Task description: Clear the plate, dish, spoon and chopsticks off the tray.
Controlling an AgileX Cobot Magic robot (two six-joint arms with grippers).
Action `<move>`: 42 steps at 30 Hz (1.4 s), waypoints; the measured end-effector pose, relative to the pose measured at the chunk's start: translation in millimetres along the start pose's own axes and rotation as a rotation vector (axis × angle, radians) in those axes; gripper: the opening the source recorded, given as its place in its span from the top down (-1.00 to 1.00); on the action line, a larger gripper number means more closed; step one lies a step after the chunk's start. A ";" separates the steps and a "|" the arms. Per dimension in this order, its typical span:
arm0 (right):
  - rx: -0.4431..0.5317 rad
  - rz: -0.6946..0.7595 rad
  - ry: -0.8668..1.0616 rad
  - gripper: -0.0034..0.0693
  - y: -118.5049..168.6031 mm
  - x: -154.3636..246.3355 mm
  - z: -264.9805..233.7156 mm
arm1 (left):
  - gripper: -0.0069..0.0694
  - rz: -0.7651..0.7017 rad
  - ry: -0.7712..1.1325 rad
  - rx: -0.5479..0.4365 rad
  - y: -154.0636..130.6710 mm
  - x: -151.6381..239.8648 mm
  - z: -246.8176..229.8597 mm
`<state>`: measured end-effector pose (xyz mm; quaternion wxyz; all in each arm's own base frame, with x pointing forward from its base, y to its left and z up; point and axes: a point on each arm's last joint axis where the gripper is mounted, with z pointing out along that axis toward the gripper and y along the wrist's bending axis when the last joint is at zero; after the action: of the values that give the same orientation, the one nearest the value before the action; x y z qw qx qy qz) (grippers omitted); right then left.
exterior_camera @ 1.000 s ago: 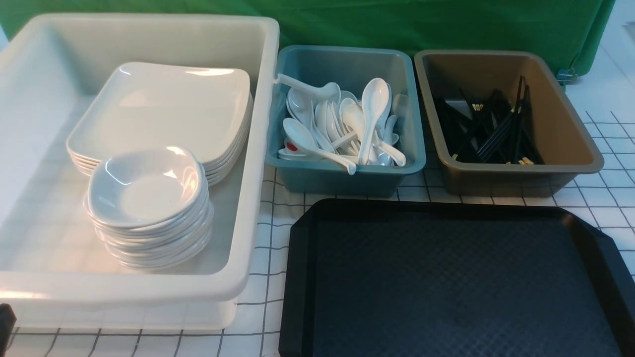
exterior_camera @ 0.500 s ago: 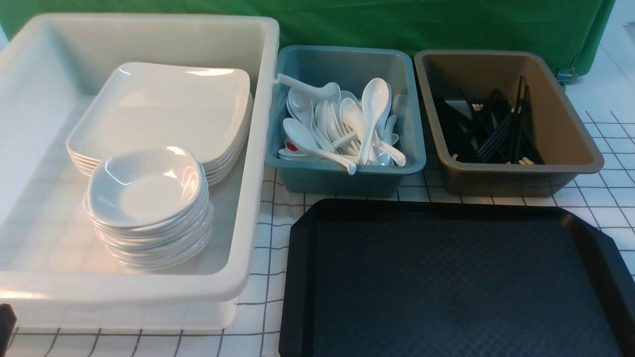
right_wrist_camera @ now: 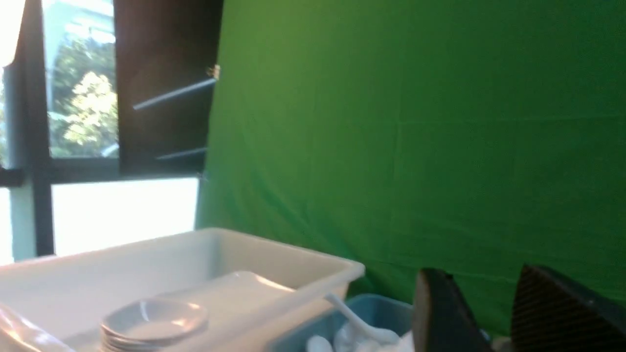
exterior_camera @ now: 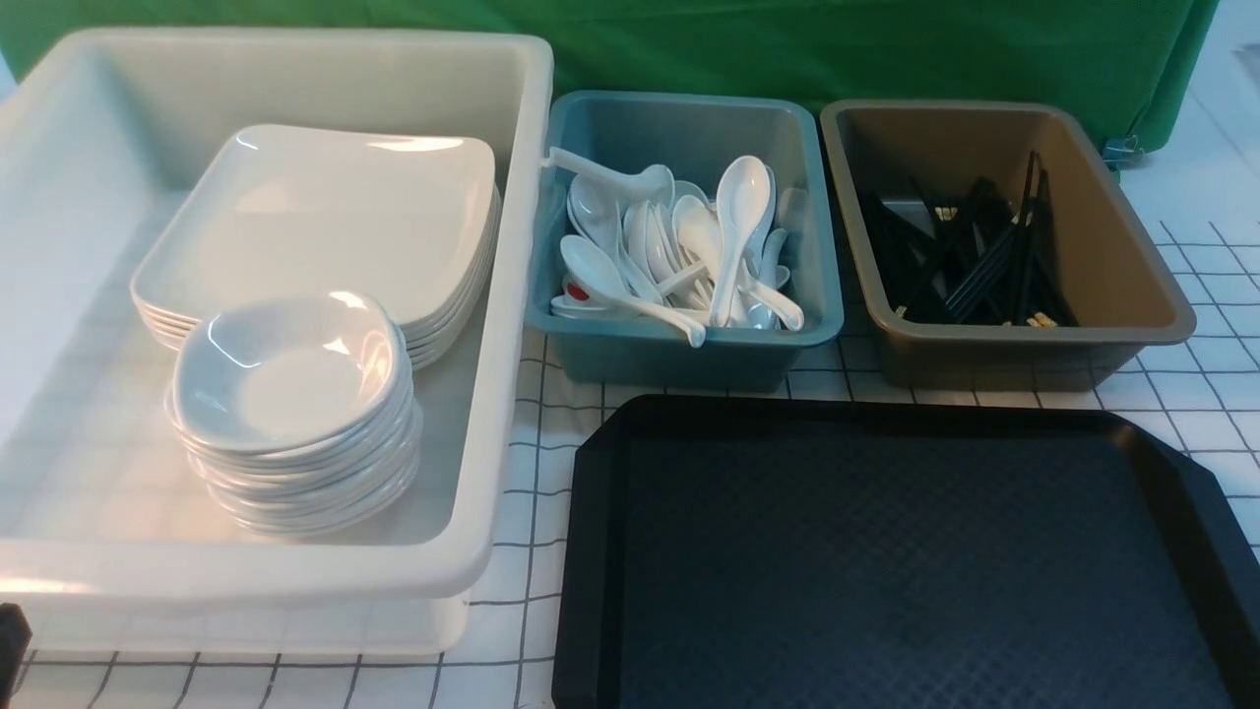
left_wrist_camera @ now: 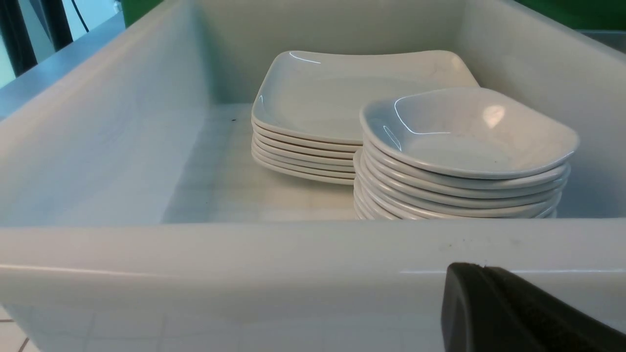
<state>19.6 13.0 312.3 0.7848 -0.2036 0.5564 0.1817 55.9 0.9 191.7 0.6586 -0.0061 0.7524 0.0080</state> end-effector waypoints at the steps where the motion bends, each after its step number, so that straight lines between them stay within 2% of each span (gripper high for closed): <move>1: 0.042 -0.024 0.027 0.25 -0.4 7.4 1.0 | 0.81 0.003 0.000 -0.001 0.1 0.0 0.0; 4: 0.148 -0.062 0.112 0.25 -2.2 31.0 3.1 | 0.81 0.004 0.000 -0.001 0.1 0.0 0.0; 5: 0.225 -0.078 0.182 0.25 -4.5 51.1 3.0 | 0.81 0.005 0.000 -0.001 0.1 0.0 0.0; 7: 0.292 -0.087 0.238 0.25 -7.0 67.6 1.7 | 0.81 0.005 0.000 -0.001 0.1 0.0 0.0; 9: 0.387 -0.083 0.363 0.25 -10.4 104.7 -4.4 | 0.81 0.005 0.000 -0.001 0.1 0.0 0.0; 13: 0.473 -0.059 0.515 0.25 -12.9 127.1 -13.1 | 0.81 0.008 0.000 -0.002 0.2 0.0 0.0; 42: 0.476 -0.076 0.535 0.25 -13.1 129.1 -14.1 | 0.81 0.009 -0.007 -0.002 0.2 -0.7 0.0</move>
<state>55.7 2.1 187.3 0.6432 -0.0759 0.7608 -0.0420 56.0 1.1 192.4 0.6613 -0.0035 0.7500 0.0117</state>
